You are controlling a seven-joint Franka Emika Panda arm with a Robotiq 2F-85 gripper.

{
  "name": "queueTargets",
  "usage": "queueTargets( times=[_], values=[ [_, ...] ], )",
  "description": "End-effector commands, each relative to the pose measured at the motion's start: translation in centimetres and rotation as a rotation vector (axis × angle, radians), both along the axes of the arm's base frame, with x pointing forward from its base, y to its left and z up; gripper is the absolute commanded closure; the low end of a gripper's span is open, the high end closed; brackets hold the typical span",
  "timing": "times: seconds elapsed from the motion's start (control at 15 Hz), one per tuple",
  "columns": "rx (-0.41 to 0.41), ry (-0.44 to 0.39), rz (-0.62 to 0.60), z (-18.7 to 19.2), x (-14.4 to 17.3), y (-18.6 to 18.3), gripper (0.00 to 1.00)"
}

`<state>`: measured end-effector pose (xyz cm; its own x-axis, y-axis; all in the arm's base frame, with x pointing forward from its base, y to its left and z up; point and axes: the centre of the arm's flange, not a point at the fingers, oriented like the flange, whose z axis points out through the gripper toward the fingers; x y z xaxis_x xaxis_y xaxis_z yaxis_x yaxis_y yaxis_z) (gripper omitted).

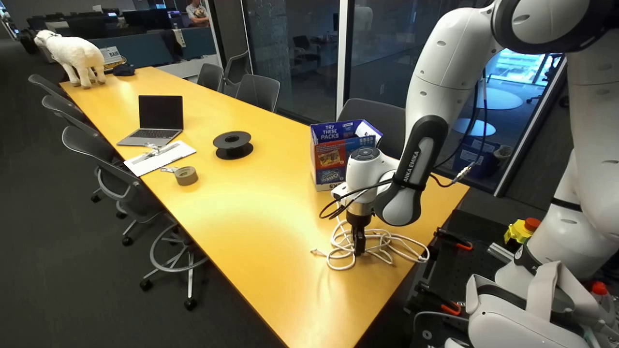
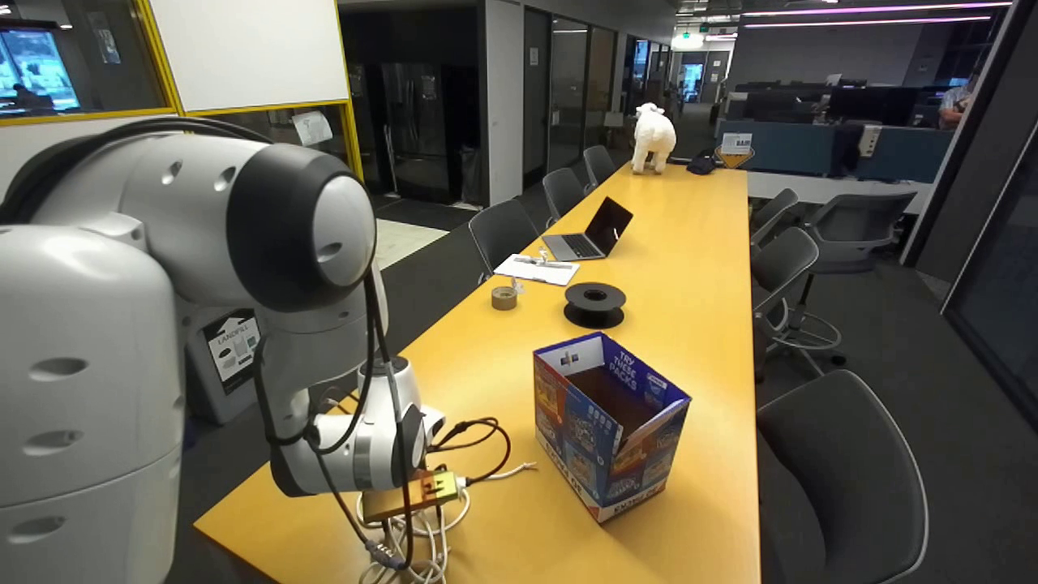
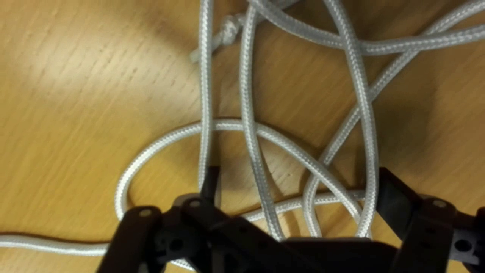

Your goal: Put the rope in the box

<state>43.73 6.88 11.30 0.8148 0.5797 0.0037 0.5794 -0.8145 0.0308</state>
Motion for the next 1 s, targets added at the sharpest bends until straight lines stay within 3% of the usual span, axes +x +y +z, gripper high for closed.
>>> queueTargets(
  times=[0.0,0.93],
  values=[
    [0.02,0.008,0.011,1.43,0.19,-0.55,0.0],
    [0.043,0.025,0.02,1.2,-0.1,-0.79,0.0]
  ],
)
